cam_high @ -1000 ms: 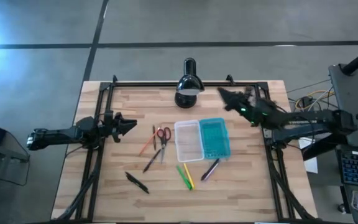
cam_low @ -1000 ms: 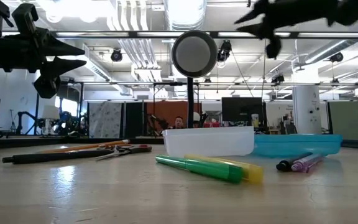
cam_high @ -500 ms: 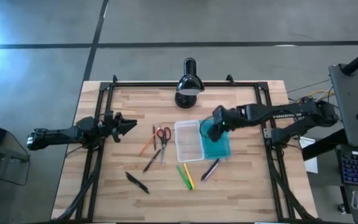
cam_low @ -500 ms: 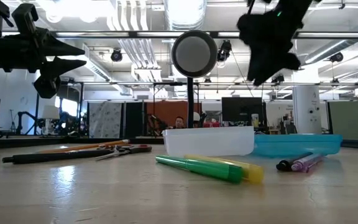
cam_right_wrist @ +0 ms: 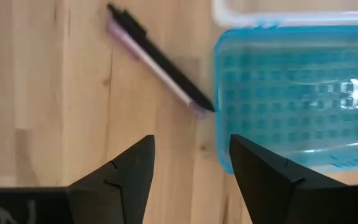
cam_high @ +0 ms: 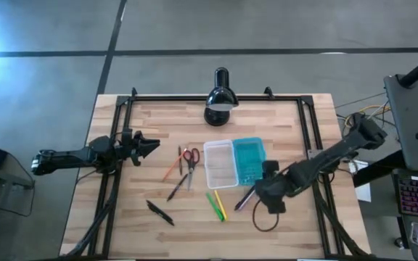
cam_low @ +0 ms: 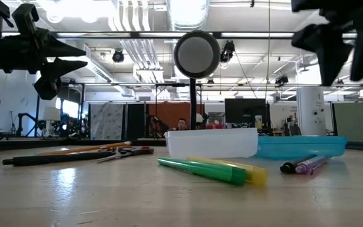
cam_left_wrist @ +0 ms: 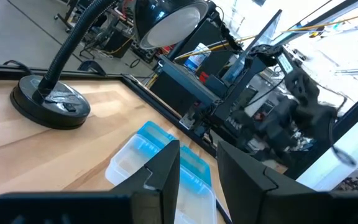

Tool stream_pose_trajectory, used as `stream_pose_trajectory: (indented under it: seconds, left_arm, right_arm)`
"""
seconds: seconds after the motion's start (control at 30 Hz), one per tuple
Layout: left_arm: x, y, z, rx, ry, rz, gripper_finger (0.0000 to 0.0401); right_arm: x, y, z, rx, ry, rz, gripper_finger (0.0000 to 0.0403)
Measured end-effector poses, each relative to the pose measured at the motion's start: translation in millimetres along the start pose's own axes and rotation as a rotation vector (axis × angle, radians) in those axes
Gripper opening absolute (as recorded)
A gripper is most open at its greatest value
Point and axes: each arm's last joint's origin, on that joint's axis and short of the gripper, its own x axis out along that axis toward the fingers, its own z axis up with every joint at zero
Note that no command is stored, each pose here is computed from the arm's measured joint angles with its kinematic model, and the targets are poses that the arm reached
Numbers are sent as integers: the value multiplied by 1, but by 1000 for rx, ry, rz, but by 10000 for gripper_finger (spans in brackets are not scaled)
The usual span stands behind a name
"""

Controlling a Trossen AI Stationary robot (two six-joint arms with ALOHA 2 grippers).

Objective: Pick & place school supplies into a supply box
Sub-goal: Put the violet pen into the supply box

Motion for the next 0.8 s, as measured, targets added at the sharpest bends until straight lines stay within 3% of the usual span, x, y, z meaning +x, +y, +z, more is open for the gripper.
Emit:
stream_pose_trajectory:
  seconds: [0.2,0.43,0.8]
  left_arm:
    - [0,0,0,0,-1,0,91]
    - [0,0,0,0,-1,0,91]
    - [0,0,0,0,1,1,91]
  right_arm:
    - [32,21,6,-144,-12,118,180]
    - [51,22,1,-168,-81,144,169]
    - [76,16,0,-303,-106,132,169]
